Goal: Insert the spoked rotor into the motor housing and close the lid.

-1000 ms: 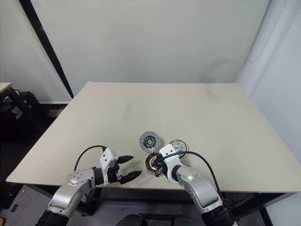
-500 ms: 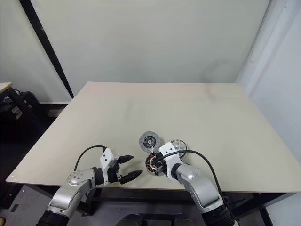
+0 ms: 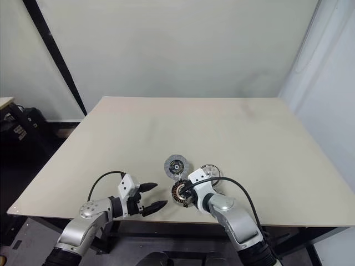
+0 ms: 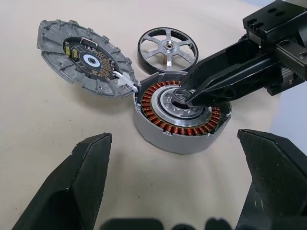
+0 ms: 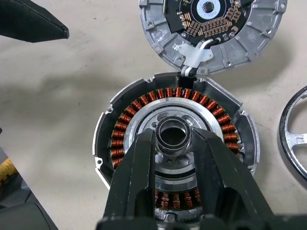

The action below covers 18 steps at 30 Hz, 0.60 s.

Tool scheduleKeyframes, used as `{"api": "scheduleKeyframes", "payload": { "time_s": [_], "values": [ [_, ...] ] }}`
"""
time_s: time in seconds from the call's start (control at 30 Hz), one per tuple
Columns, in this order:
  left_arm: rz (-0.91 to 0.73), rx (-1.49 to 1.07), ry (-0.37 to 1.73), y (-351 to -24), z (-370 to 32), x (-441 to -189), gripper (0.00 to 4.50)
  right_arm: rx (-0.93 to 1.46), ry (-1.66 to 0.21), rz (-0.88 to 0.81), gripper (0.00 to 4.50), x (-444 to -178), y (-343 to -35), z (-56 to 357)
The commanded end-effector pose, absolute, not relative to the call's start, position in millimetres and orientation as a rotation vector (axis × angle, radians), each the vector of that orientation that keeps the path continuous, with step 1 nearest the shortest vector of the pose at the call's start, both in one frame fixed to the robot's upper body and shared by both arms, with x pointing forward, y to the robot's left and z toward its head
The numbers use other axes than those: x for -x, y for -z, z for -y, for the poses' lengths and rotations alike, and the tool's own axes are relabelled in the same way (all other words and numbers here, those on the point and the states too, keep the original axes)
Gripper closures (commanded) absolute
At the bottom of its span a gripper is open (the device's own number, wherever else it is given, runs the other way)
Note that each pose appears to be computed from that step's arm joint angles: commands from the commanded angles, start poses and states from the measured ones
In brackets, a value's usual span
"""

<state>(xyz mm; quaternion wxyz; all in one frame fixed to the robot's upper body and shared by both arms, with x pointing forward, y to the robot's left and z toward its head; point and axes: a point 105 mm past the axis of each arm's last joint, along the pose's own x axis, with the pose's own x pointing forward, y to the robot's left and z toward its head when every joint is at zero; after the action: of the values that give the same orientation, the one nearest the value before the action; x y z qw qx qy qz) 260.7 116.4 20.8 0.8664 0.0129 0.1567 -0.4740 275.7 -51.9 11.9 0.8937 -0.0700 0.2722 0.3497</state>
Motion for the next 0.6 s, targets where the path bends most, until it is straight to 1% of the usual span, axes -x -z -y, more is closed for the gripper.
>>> {"api": "scheduleKeyframes", "payload": {
  "time_s": [0.03, 0.17, 0.2, 0.27, 0.5, 0.6],
  "values": [
    [-0.271, -0.062, 1.002, -33.5, -113.5, -266.2, 0.0, 0.145, -0.73, -0.507, 3.7, -280.7, -23.7, 49.8],
    [-0.271, -0.061, 1.002, -33.6, -113.3, -266.1, 0.0, 0.147, -0.727, -0.507, 3.7, -280.9, -23.5, 50.6],
    [-0.272, -0.061, 1.002, -33.6, -113.4, -266.3, 0.0, 0.146, -0.73, -0.511, 2.98, -280.7, -23.1, 50.5],
    [-0.272, -0.061, 1.002, -33.5, -113.5, -266.3, 0.0, 0.147, -0.729, -0.508, 2.47, -281.2, -23.4, 50.6],
    [-0.271, -0.059, 1.0, -33.3, -113.5, -266.2, 0.0, 0.137, -0.731, -0.504, 0.07, -280.7, -25.1, 49.9],
    [-0.272, -0.059, 1.0, -33.2, -113.7, -266.1, 0.0, 0.118, -0.719, -0.481, 0.03, -283.1, -32.7, 51.1]
  ]
}}
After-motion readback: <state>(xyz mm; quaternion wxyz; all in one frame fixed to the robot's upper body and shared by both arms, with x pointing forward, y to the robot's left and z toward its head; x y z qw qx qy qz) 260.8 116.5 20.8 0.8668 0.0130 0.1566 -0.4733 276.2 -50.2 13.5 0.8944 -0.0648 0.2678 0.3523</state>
